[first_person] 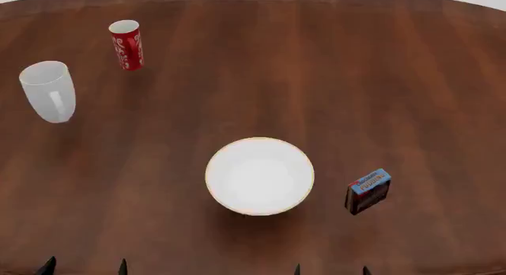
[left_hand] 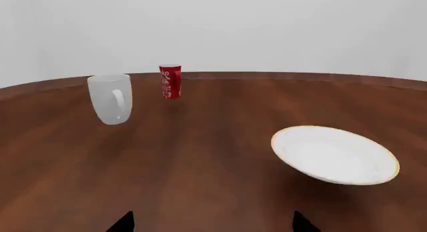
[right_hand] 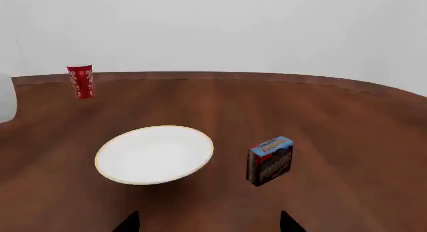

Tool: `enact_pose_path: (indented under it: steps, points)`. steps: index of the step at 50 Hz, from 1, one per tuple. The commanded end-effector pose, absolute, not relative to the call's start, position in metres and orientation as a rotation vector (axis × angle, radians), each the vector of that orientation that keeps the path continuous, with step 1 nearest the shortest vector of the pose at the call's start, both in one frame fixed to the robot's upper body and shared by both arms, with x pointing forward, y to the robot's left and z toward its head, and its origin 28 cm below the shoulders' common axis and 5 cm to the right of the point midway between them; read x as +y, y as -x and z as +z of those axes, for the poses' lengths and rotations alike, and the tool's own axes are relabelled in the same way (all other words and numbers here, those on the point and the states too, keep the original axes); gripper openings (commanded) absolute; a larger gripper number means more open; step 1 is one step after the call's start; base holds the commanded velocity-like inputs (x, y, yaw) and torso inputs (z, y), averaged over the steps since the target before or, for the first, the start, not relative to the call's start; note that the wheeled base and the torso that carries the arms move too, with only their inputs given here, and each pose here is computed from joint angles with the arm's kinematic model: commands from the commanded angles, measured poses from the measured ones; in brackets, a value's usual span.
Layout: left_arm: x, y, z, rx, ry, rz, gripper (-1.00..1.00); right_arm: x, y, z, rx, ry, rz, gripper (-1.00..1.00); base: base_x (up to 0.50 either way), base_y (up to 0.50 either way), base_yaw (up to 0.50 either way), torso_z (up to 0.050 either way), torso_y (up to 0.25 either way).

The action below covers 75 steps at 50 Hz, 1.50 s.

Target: Put the white mug on the plate.

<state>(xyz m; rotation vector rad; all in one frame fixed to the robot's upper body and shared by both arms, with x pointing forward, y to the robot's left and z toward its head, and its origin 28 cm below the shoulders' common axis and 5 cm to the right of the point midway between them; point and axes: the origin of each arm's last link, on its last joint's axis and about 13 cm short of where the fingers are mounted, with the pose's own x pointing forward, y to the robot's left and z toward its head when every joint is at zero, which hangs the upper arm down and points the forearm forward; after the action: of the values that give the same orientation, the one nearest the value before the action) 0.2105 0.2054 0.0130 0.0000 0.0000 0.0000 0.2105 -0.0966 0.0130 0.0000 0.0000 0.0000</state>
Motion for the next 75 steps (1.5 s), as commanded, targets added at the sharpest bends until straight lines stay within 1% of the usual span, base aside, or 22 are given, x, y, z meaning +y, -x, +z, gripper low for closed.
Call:
enact_pose_path:
  steps: [1,20,24,59,64,75]
  points:
    - [0.205,-0.210,0.013,0.000,0.000,0.000,1.00,-0.096,-0.209,0.015,0.000,0.000,0.000,1.00,0.00,0.00,0.00,0.000,0.000]
    - [0.206,-0.207,0.021,-0.042,-0.009,-0.005,1.00,-0.096,-0.206,0.013,0.002,-0.002,0.004,1.00,0.00,0.00,0.00,0.000,0.000]
    - [0.207,-0.206,0.028,-0.078,-0.022,0.000,1.00,-0.097,-0.206,0.014,-0.003,0.006,0.003,1.00,0.00,0.00,0.00,0.042,0.122]
    - [0.208,-0.205,0.030,-0.090,-0.030,0.000,1.00,-0.099,-0.204,0.013,0.001,0.006,0.001,1.00,0.00,0.00,0.00,0.045,0.113]
    - [0.207,-0.205,0.030,-0.090,-0.031,-0.003,1.00,-0.099,-0.204,0.013,0.003,0.035,0.002,1.00,0.00,0.00,0.00,0.045,0.113]
    - [0.207,-0.207,0.029,-0.082,-0.027,-0.012,1.00,-0.099,-0.206,0.016,-0.002,0.039,0.005,1.00,0.00,0.48,0.00,0.045,0.112]
